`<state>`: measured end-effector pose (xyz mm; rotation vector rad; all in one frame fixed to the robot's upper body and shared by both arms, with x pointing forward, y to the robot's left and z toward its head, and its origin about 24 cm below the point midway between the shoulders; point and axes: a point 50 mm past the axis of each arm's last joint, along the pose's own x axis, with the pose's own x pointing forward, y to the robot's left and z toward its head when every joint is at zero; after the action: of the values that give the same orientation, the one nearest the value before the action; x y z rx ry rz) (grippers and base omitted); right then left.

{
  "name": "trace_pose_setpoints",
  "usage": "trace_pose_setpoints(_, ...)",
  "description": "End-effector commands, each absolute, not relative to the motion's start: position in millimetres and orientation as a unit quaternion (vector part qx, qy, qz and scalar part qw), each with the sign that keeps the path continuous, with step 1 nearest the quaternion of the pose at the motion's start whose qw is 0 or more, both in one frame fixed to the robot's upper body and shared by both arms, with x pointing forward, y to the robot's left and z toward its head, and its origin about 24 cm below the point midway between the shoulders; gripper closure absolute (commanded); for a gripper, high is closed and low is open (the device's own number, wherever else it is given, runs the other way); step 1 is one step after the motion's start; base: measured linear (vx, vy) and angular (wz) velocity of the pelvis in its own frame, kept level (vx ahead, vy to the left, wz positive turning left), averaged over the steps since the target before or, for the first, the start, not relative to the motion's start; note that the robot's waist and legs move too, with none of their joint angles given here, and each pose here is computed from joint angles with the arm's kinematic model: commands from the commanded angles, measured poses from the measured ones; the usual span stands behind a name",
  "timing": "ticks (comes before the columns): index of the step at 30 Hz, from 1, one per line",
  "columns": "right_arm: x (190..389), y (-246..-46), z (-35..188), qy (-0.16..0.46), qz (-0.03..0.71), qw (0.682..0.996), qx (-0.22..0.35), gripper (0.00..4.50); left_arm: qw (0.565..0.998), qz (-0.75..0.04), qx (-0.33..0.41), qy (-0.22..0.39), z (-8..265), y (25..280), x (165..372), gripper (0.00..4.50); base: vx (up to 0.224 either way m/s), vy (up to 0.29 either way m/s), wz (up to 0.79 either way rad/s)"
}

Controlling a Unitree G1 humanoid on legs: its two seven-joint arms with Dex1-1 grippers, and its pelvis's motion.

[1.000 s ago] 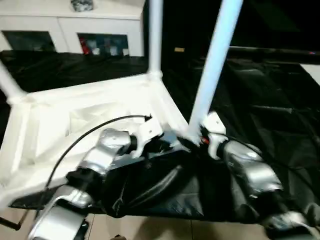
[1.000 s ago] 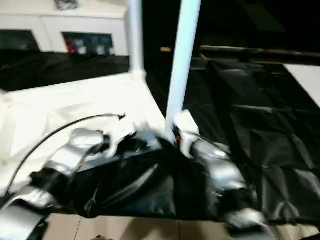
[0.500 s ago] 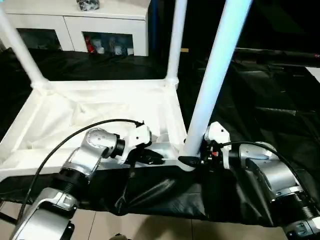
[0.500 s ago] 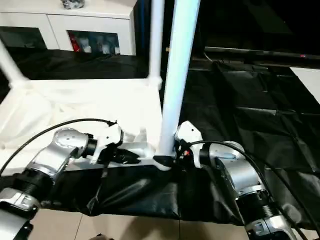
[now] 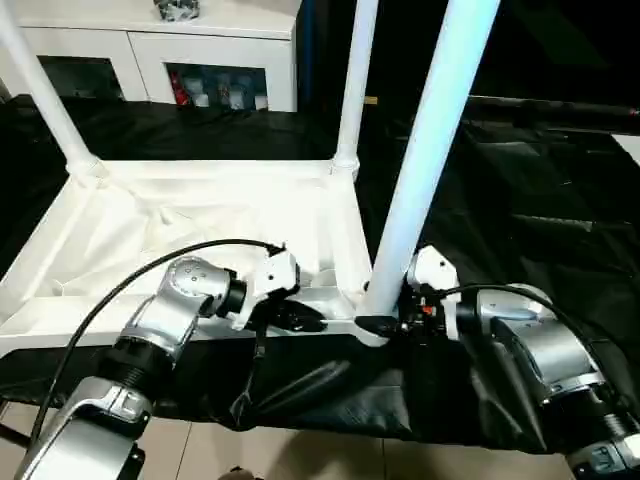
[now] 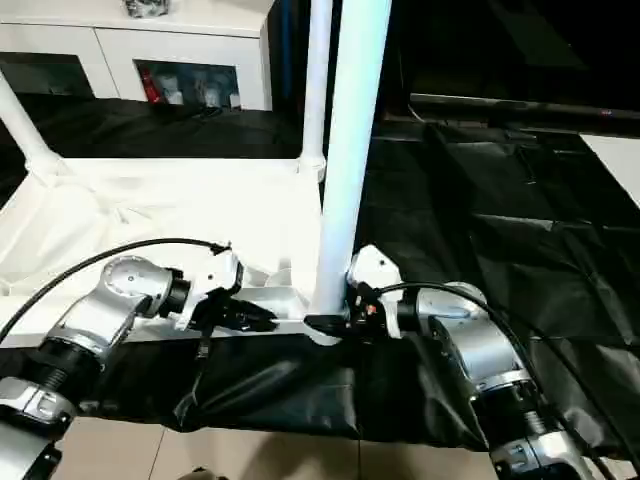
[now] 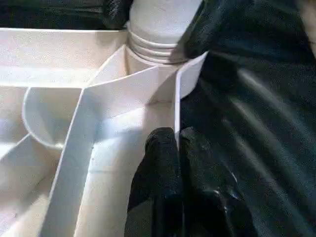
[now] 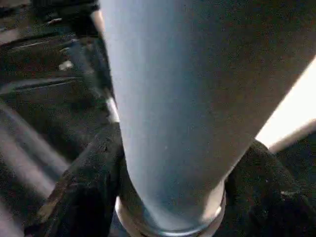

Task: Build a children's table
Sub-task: Rotate leg to tighten

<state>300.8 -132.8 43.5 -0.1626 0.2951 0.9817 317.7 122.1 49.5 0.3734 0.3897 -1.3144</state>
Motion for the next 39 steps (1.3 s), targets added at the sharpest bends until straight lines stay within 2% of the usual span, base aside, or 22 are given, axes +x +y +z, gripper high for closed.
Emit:
trace_pose_setpoints(1, 303.8, -121.5, 34, 0.157, 0.436, 0.882, -0.085, 1.84, 0.782, -0.584, 0.169, 0.135, 65, 102, 328, 4.50, 0.000, 0.000, 0.00)
trace_pose_setpoints(4, 319.3, -105.2, 27, 0.162, 0.316, 0.935, -0.016, 1.84, 0.825, -0.528, 0.151, 0.130, 65, 79, 337, 4.50, 0.000, 0.000, 0.00)
trace_pose_setpoints(6, 322.5, -98.7, 26, 0.163, 0.293, 0.942, -0.001, 1.84, 0.834, -0.516, 0.144, 0.129, 65, 72, 338, 4.50, 0.000, 0.000, 0.00)
trace_pose_setpoints(8, 327.9, -78.2, 29, 0.151, 0.270, 0.951, -0.007, 1.84, 0.842, -0.507, 0.137, 0.124, 63, 54, 337, 4.50, 0.000, 0.000, 0.00)
trace_pose_setpoints(10, 328.2, -73.4, 31, 0.143, 0.278, 0.950, -0.013, 1.84, 0.841, -0.508, 0.138, 0.122, 63, 50, 335, 4.50, 0.000, 0.000, 0.00)
trace_pose_setpoints(12, 328.3, -71.1, 32, 0.138, 0.283, 0.949, -0.014, 1.31, 0.840, -0.510, 0.139, 0.120, 63, 47, 335, 4.50, 0.000, 0.000, 0.00)
trace_pose_setpoints(14, 329.0, -71.0, 33, 0.135, 0.284, 0.949, 0.001, 1.16, 0.838, -0.515, 0.137, 0.117, 63, 45, 333, 4.50, 0.000, 0.000, 0.00)
trace_pose_setpoints(16, 330.0, -73.5, 34, 0.132, 0.287, 0.949, 0.007, 0.95, 0.836, -0.519, 0.141, 0.115, 63, 46, 333, 4.50, 0.000, 0.000, 0.00)
trace_pose_setpoints(19, 330.4, -83.3, 37, 0.124, 0.309, 0.943, -0.019, 0.69, 0.825, -0.530, 0.159, 0.111, 62, 56, 332, 4.50, 0.000, 0.000, 0.00)
trace_pose_setpoints(21, 327.3, -96.7, 38, 0.128, 0.341, 0.930, -0.043, 0.64, 0.813, -0.545, 0.167, 0.119, 61, 66, 330, 4.50, 0.000, 0.000, 0.00)
trace_pose_setpoints(23, 326.5, -100.0, 38, 0.131, 0.347, 0.928, -0.045, 0.64, 0.811, -0.546, 0.169, 0.122, 60, 68, 330, 4.50, 0.000, 0.000, 0.00)
trace_pose_setpoints(25, 319.4, -113.6, 40, 0.129, 0.394, 0.908, -0.062, 0.64, 0.795, -0.567, 0.175, 0.127, 60, 78, 328, 4.50, 0.000, 0.000, 0.00)
trace_pose_setpoints(28, 316.6, -118.2, 41, 0.128, 0.409, 0.901, -0.068, 0.64, 0.788, -0.577, 0.175, 0.127, 60, 80, 327, 4.50, 0.000, 0.000, 0.00)
trace_pose_setpoints(29, 306.3, -127.4, 45, 0.125, 0.469, 0.870, -0.080, 0.64, 0.754, -0.621, 0.173, 0.127, 61, 90, 318, 4.50, 0.000, 0.000, 0.00)
trace_pose_setpoints(31, 306.0, -127.6, 46, 0.125, 0.471, 0.869, -0.081, 0.64, 0.753, -0.622, 0.173, 0.127, 61, 90, 318, 4.50, 0.000, 0.000, 0.00)
trace_pose_setpoints(35, 291.1, -134.6, 51, 0.135, 0.547, 0.820, -0.100, 0.64, 0.717, -0.658, 0.185, 0.137, 61, 104, 311, 4.50, 0.000, 0.000, 0.00)
trace_pose_setpoints(39, 286.1, -137.3, 50, 0.146, 0.570, 0.799, -0.124, 0.99, 0.703, -0.670, 0.186, 0.146, 62, 110, 309, 4.50, 0.000, 0.000, 0.00)
